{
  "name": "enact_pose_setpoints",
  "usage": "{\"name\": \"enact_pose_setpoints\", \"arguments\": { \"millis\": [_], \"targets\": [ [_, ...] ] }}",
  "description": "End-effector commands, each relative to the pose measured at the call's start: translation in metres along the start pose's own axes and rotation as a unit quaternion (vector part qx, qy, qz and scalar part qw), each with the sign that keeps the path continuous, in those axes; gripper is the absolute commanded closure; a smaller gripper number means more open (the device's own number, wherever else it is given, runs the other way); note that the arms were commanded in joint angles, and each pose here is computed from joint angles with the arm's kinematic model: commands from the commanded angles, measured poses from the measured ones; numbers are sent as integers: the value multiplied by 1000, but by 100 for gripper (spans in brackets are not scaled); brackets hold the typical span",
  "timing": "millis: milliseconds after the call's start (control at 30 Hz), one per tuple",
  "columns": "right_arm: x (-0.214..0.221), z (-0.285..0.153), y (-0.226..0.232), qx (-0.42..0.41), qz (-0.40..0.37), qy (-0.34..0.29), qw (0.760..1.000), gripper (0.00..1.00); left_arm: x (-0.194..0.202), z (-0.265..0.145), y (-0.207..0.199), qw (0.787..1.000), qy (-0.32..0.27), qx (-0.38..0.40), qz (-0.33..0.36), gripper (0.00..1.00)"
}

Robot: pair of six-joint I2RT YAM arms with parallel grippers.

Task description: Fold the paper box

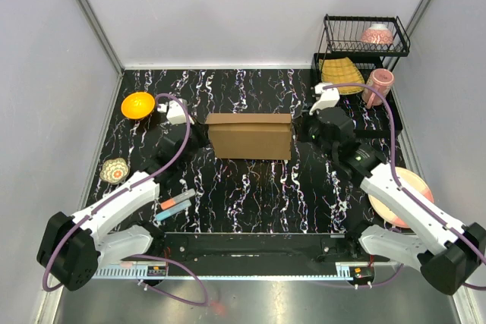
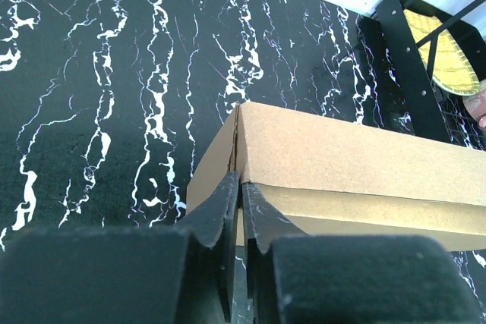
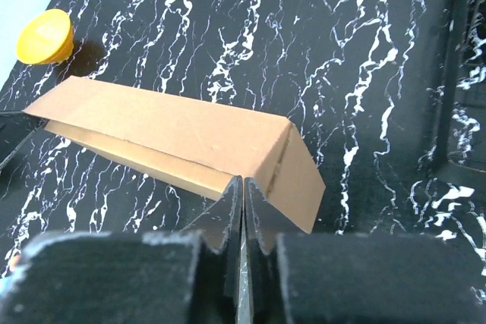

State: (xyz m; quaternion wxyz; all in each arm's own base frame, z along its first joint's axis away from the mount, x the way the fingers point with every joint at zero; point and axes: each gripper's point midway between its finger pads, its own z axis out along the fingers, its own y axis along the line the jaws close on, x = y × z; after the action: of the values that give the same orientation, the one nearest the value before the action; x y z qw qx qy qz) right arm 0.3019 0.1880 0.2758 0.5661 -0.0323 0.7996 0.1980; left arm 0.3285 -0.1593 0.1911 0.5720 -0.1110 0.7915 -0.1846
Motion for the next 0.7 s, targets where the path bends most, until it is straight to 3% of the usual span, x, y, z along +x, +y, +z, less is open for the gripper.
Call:
{"name": "enact_pose_setpoints", "arguments": {
  "millis": [0, 300, 667],
  "targets": [
    [-25, 14, 17, -28, 17, -40, 999, 96, 48, -3, 22, 994, 97, -34, 47, 90],
    [17, 38, 0, 6, 3, -8, 1000, 100, 44, -1, 14, 993, 99, -26, 54, 81],
    [104, 52, -24, 30, 9, 79, 996, 100, 37, -15, 24, 992, 98, -44, 66, 56]
  ]
}}
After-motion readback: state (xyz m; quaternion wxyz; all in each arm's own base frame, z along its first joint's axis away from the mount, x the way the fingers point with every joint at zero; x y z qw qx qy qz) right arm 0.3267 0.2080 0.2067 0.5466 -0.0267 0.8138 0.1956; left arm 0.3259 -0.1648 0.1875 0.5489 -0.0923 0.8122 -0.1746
